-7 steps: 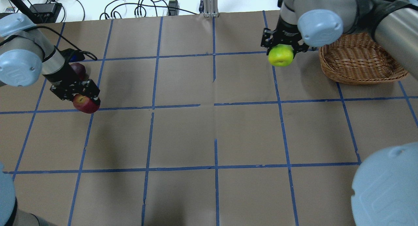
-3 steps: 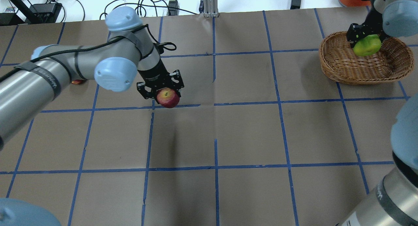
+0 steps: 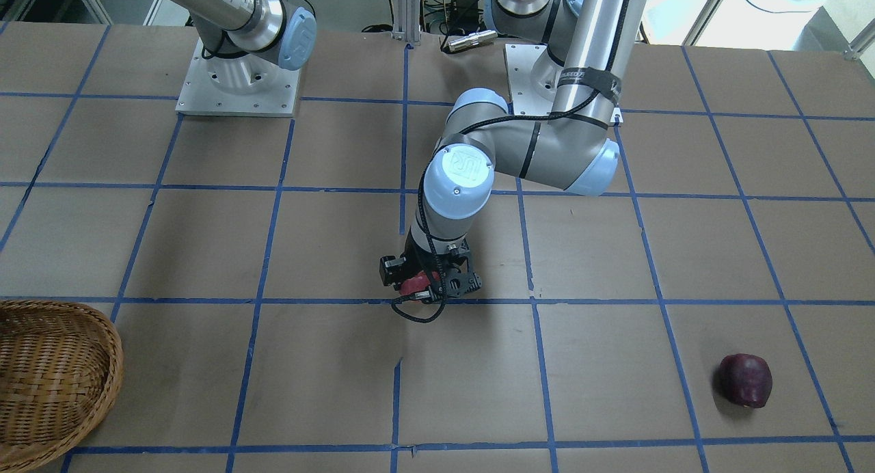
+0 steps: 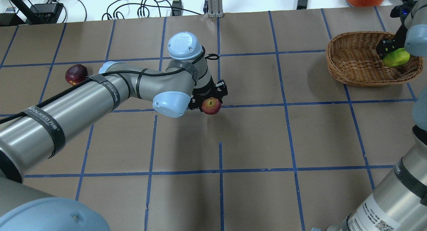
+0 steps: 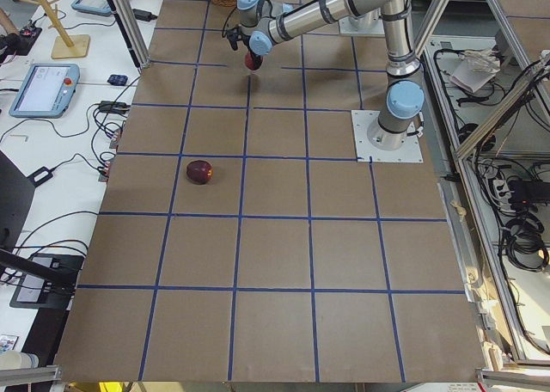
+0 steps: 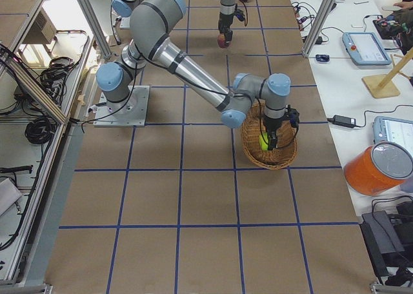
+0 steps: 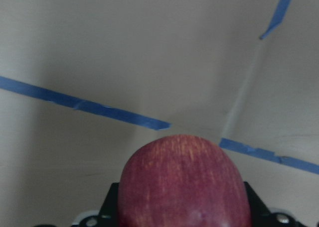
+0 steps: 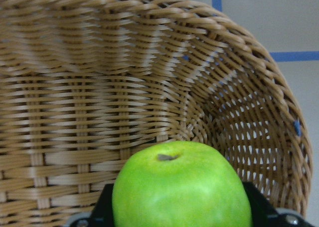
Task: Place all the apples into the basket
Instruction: 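Carry green apple to basket with right while left brings red apple center, then release green apple in basket while left sets red apple down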
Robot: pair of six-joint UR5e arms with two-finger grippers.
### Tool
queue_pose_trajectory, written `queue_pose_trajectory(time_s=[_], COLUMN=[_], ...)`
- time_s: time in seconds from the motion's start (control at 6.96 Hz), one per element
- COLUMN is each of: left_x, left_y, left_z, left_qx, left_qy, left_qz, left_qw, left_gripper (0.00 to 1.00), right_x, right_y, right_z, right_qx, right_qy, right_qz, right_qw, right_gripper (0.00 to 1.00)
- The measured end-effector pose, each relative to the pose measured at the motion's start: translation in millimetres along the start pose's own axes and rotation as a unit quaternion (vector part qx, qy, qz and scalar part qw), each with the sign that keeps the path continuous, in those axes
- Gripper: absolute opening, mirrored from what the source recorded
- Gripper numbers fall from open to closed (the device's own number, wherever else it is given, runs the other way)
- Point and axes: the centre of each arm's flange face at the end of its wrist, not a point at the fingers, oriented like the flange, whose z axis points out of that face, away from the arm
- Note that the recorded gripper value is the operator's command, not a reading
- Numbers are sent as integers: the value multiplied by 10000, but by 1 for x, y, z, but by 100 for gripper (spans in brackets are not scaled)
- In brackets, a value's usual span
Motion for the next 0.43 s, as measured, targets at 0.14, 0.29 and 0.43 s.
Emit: queue_pose_trajectory(time_s=[0.14,0.29,0.43], left_x=[9,13,13], left_y=[6,7,1], left_z=[10,7,-10], left_qx=[70,184,345], left_qy=[4,-13,11], left_qz=[20,65,124], left_qw=[10000,9998,9993], left_gripper=[100,100,100], right_x=[7,9,6], right_y=[-3,-3,-3], right_z=[11,10,-8], right_qx=[149,190,150], right_qy=[81,96,41], right_qz=[33,40,5], right_qw=[9999,9998,9999], right_gripper=[100,100,100])
